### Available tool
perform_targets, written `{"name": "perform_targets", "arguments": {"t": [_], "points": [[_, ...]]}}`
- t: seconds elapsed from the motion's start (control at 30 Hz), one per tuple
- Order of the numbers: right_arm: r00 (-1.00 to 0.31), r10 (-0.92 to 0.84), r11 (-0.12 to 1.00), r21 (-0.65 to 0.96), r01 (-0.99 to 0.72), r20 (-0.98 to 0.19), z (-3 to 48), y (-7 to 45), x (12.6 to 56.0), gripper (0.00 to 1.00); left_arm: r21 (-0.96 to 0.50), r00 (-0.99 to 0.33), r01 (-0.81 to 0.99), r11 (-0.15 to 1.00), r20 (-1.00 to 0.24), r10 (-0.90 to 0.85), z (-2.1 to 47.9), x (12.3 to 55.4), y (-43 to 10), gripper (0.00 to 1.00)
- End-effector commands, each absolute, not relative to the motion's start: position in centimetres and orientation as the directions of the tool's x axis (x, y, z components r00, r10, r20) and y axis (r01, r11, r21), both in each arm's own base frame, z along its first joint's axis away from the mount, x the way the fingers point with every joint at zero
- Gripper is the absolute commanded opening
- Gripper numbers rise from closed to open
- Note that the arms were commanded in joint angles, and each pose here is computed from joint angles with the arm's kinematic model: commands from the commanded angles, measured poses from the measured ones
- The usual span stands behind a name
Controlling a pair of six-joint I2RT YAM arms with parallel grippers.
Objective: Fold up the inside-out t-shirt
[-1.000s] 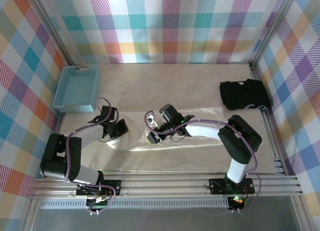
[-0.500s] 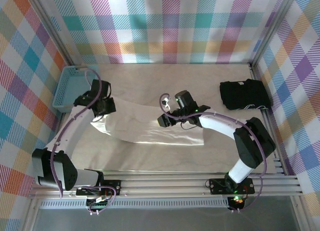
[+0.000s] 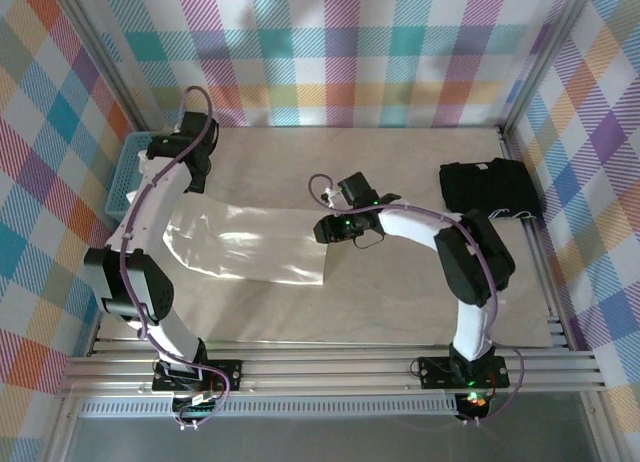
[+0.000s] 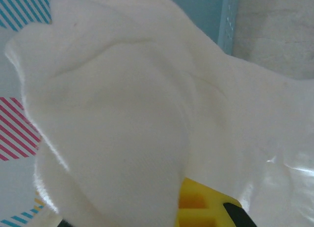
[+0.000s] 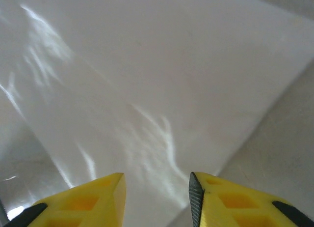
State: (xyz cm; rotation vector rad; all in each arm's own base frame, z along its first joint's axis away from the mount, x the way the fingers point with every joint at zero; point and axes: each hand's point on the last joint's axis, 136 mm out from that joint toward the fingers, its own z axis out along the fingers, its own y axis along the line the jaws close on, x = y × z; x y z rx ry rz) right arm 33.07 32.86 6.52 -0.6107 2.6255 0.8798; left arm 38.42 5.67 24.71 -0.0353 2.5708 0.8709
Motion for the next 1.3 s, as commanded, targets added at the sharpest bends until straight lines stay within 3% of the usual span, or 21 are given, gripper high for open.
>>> {"name": "perform_targets", "arguments": {"t": [0.0,0.2,0.33,0.43,0.5,0.53,0.6,0.7,0.9,1.0,1.13,1.27], "points": [[-0.897,-0.29,0.724,0.537,-0.433,-0.333,5.1,33.4,32.9,0.36,0.629,-0.916,-0.126,0.767,-0.371,0.153,25.8,38.2,5.1,0.0],[-0.91,-0.255,0.718,0.567,-0.404,-0.325,5.9,33.0,33.5,0.34,0.703,-0.918,-0.059,0.709,-0.317,0.237,24.6,37.6,0.2,0.0],[-0.919,-0.165,0.719,0.594,-0.36,-0.358,8.9,29.6,34.9,0.39,0.661,-0.902,0.004,0.75,-0.322,0.288,21.7,36.4,-8.7,0.0],[-0.915,-0.095,0.761,0.564,-0.321,-0.392,10.4,25.9,36.1,0.41,0.562,-0.901,0.13,0.817,-0.277,0.335,16.7,35.1,-17.9,0.0],[-0.914,-0.049,0.797,0.536,-0.28,-0.404,10.5,23.4,36.6,0.42,0.466,-0.892,0.222,0.856,-0.257,0.372,13.5,33.9,-24.3,0.13],[-0.914,-0.025,0.814,0.522,-0.253,-0.405,10.4,22.1,36.8,0.43,0.422,-0.888,0.26,0.869,-0.25,0.387,12.3,33.5,-26.8,0.29],[-0.916,0.013,0.84,0.502,-0.207,-0.4,10.0,20.2,36.6,0.43,0.383,-0.875,0.285,0.878,-0.27,0.402,12.2,33.5,-29.5,0.5],[-0.917,0.043,0.865,0.473,-0.165,-0.397,9.1,18.7,35.9,0.44,0.329,-0.849,0.27,0.905,-0.362,0.386,14.8,34.3,-29.8,0.71],[-0.91,0.076,0.823,0.541,-0.173,-0.408,9.4,19.7,35.2,0.48,0.031,-0.853,0.213,0.977,-0.481,0.201,17.5,32.1,-25.1,0.8],[-0.919,0.015,0.758,0.604,-0.246,-0.394,9.8,23.0,34.3,0.51,-0.166,-0.892,0.12,0.979,-0.452,0.033,15.3,31.5,-22.2,0.82],[-0.915,0.013,0.758,0.6,-0.254,-0.404,10.0,24.8,35.3,0.6,-0.378,-0.934,0.081,0.922,-0.352,-0.062,12.0,31.3,-23.8,0.82],[-0.924,0.054,0.743,0.633,-0.215,-0.378,9.9,26.3,38.0,0.68,-0.434,-0.952,0.075,0.898,-0.299,-0.065,9.2,31.9,-25.7,0.82]]}}
